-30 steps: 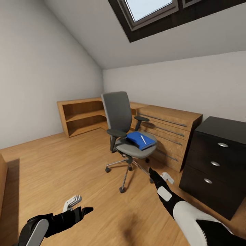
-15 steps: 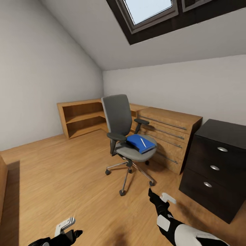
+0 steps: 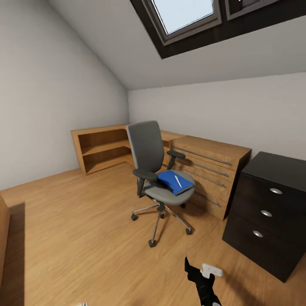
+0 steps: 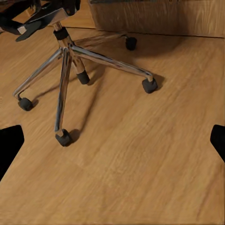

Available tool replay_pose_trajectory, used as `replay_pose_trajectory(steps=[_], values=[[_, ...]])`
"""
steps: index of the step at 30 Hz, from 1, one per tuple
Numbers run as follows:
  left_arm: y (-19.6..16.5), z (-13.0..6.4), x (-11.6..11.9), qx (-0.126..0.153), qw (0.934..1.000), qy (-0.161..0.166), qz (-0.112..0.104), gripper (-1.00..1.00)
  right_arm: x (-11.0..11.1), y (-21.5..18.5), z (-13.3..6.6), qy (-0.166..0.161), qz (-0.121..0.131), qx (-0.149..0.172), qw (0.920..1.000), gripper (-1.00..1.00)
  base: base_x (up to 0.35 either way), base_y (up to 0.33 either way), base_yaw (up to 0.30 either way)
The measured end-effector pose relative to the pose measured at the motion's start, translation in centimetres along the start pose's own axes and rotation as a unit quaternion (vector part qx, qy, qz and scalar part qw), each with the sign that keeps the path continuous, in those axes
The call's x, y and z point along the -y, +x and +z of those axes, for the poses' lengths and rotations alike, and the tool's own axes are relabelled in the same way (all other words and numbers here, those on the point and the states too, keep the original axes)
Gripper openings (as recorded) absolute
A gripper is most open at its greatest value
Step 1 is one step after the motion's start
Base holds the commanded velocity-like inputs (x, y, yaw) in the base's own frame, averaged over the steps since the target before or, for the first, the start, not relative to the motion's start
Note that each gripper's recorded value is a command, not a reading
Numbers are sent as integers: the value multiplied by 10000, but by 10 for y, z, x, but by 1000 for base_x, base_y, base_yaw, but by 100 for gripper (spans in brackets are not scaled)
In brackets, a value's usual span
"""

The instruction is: In the bedroom, organize the workspace by keeping the computer under the desk, ensuring the monitor is on the desk, placing the keyboard on the desk next to the monitor, placing the mouse on the desk next to the keyboard, moving the folder from the swivel chair onto the desk next to the mouse, stacking the notebook on top of the folder with the pen on top of the notebook, and positioning the swivel chair next to the desk.

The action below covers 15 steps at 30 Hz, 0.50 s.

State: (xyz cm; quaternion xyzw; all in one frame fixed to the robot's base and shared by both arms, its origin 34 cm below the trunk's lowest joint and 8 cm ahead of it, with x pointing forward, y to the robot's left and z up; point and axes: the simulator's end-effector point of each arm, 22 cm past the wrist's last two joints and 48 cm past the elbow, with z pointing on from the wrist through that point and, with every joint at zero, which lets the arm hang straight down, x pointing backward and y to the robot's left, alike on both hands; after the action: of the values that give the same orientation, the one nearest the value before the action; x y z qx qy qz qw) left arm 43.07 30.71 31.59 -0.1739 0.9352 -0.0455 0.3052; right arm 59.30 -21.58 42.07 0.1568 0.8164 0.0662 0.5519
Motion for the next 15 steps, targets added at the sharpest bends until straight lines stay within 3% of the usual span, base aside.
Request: replay_pose_trajectory(steps=[5, 15], values=[[27, -7, -3, -243, 9996, -100, 41, 100, 2, -3, -7, 38, -50, -55, 10000, 100, 0, 0, 0], [8, -22, -4, -148, 9998, -166, 16, 100, -4, -22, -11, 59, -47, -67, 9999, 100, 0, 0, -2]])
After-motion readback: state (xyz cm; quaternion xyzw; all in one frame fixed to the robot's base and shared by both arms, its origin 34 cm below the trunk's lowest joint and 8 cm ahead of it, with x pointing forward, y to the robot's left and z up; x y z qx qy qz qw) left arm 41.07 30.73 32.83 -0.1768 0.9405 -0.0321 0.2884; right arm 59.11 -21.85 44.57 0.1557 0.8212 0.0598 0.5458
